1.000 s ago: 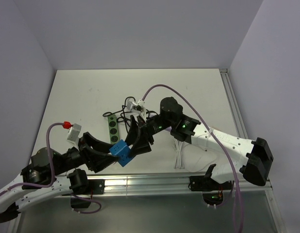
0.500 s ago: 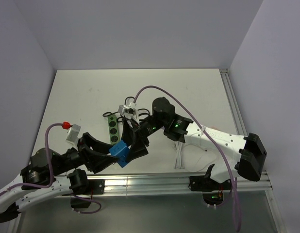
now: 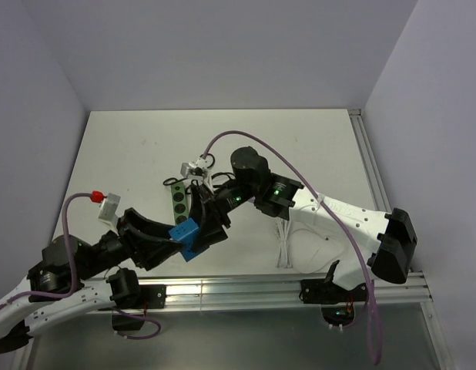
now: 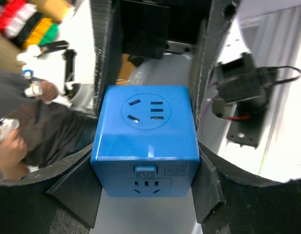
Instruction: Insert the plug
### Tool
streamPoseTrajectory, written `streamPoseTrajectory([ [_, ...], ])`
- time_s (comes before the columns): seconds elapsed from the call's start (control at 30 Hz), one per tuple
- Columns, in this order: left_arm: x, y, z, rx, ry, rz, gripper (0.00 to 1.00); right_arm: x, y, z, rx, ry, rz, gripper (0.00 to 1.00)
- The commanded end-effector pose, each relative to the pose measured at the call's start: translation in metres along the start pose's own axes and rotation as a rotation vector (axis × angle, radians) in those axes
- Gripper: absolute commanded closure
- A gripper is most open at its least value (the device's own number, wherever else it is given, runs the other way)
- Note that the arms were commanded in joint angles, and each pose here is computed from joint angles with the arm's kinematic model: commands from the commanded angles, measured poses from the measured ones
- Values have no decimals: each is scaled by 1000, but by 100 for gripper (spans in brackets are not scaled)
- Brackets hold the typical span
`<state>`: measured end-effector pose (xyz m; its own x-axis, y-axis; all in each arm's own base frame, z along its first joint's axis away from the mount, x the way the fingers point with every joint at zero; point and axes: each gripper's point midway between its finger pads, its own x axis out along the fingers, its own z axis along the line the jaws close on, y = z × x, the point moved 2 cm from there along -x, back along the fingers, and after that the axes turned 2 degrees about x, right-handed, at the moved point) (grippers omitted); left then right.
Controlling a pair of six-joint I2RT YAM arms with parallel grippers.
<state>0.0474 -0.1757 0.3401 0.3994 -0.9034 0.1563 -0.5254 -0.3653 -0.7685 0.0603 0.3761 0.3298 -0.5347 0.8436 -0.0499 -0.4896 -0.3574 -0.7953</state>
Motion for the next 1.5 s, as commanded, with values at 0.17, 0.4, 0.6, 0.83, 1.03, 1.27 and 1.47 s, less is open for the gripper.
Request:
streamPoseTrajectory([
  [0.17, -19, -18, 82, -96, -571, -142, 30, -4, -21, -47, -155, 355, 26, 100],
  [0.4, -51, -42, 99, -135, -743, -273, 10, -22, -22, -96, -178, 601, 58, 100],
  [0.6, -72, -45, 115, -198, -869, -356, 13, -39, -27, -137, -202, 801, 117, 100],
  [0.83, -59, -17, 132, -236, -930, -298, 21, -63, -40, -188, -184, 1073, 255, 100],
  [1.03, -37, 12, 151, -220, -983, -234, 21, -70, -37, -200, -22, 1033, 179, 100],
  [1.27, -6, 3, 128, -117, -788, -187, 20, -58, -19, -154, 16, 783, 116, 100],
  [1.47, -7, -16, 72, -23, -401, -193, 15, -53, 20, -88, -68, 471, 122, 100],
])
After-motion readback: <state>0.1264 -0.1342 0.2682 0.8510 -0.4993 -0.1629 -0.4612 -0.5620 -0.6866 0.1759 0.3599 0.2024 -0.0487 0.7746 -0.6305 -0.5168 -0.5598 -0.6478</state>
